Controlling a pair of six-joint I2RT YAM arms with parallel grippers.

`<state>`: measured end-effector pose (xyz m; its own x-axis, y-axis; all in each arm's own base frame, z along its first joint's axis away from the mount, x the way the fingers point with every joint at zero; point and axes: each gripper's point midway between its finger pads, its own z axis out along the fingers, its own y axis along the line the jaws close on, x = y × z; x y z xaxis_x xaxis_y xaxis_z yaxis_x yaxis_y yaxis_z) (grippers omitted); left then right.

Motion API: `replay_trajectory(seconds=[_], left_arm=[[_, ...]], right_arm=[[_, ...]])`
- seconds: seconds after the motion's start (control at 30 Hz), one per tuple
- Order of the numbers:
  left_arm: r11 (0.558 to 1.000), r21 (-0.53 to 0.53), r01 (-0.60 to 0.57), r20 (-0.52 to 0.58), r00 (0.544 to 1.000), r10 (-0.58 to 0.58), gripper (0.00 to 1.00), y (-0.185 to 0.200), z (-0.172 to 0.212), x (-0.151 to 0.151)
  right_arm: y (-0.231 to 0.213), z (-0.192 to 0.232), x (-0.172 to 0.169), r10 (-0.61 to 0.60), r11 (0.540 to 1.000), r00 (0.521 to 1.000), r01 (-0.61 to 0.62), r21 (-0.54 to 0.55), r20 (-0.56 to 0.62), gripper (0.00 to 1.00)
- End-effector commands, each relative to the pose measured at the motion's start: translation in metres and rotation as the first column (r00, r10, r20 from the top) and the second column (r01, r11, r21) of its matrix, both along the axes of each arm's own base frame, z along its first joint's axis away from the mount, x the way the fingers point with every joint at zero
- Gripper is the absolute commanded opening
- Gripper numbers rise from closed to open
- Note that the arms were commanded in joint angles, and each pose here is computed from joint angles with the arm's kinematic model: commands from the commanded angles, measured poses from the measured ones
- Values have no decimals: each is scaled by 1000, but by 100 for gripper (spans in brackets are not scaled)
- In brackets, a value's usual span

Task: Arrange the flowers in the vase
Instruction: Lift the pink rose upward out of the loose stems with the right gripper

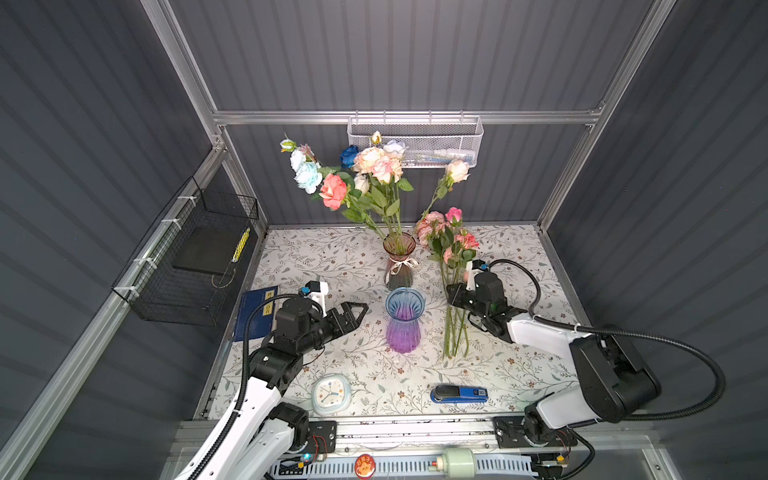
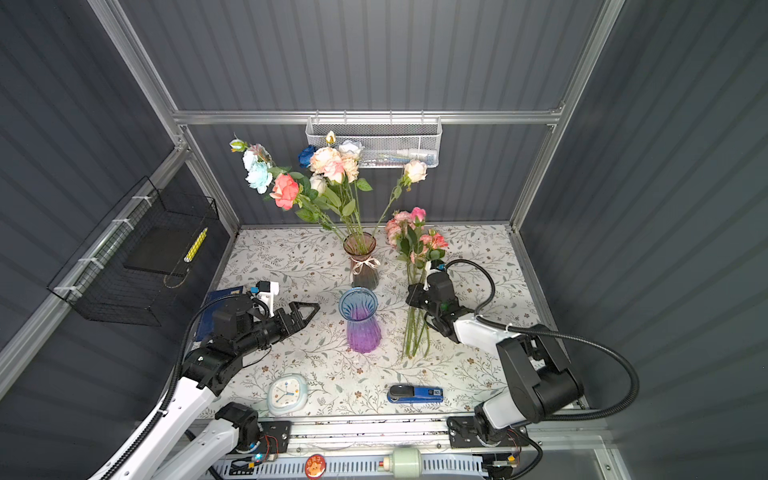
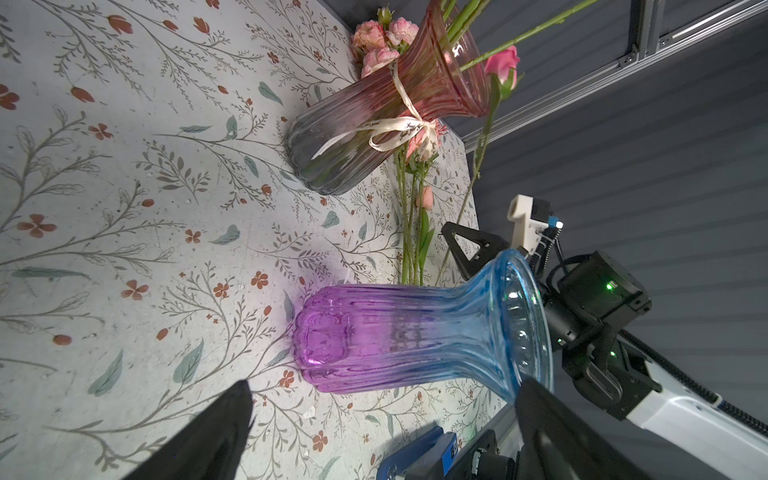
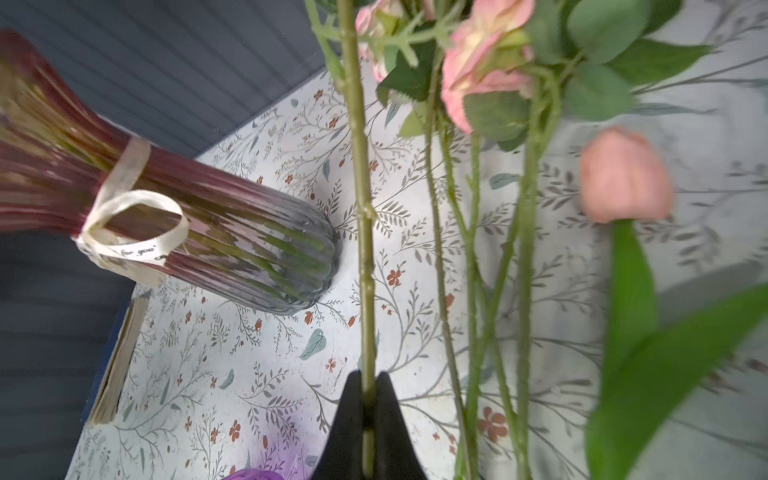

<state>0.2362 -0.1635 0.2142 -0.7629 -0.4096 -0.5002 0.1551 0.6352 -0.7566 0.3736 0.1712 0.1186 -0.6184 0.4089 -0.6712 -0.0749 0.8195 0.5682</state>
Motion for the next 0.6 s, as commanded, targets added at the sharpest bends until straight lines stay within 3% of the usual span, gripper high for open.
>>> replay_trajectory(seconds=[0.0,0.13,0.37,0.57], left_arm=[[1000,-6,18,8,1000,-18,100,-3,7,-2],[1000,-13,23,34,999,-23,100,-3,17,-2],[999,-7,37,83,996,-36,100,-3,36,-3],[996,-37,79,165,984,-72,100,-9,63,-5]], right_arm=[[-29,18,-1,-148,988,988,146,43,46,0],[-55,44,-14,-234,972,967,233,22,100,0],[-72,117,-45,-237,971,935,231,55,264,0],[-64,190,-79,-131,990,905,98,100,405,0]])
